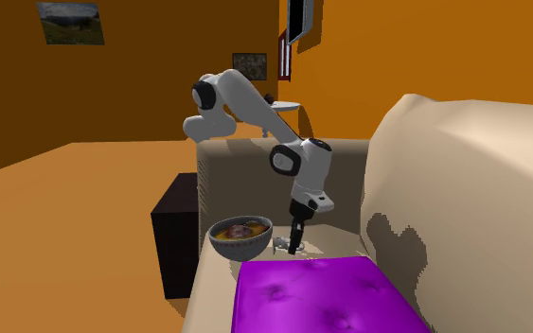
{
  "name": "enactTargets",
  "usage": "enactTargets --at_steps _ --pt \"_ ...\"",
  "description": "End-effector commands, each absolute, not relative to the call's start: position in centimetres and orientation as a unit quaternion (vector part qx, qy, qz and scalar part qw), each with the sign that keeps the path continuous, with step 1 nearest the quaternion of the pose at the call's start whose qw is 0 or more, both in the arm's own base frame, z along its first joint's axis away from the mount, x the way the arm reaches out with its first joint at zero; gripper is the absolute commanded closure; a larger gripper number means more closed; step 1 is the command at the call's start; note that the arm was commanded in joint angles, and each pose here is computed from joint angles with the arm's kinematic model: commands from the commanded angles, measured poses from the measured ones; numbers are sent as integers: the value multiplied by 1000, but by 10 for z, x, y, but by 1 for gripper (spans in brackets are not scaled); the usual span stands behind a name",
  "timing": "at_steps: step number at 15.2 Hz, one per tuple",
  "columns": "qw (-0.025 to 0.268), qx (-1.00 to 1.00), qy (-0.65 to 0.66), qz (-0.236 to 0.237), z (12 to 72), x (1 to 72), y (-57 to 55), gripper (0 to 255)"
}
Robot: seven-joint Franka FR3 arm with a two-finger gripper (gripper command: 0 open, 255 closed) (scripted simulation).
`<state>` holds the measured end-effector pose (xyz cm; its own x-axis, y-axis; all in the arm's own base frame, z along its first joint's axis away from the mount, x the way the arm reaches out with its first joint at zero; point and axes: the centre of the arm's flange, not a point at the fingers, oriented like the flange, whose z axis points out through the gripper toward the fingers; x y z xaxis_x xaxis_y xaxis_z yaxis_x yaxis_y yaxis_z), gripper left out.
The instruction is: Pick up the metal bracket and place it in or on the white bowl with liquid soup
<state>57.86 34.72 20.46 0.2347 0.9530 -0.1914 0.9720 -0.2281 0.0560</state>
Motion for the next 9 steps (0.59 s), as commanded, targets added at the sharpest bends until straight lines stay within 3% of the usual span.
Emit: enactTargets --at_steps 1,9 --pt "82 781 616 -58 215 578 347 255" --pt "82 781 616 -58 258 578 347 255"
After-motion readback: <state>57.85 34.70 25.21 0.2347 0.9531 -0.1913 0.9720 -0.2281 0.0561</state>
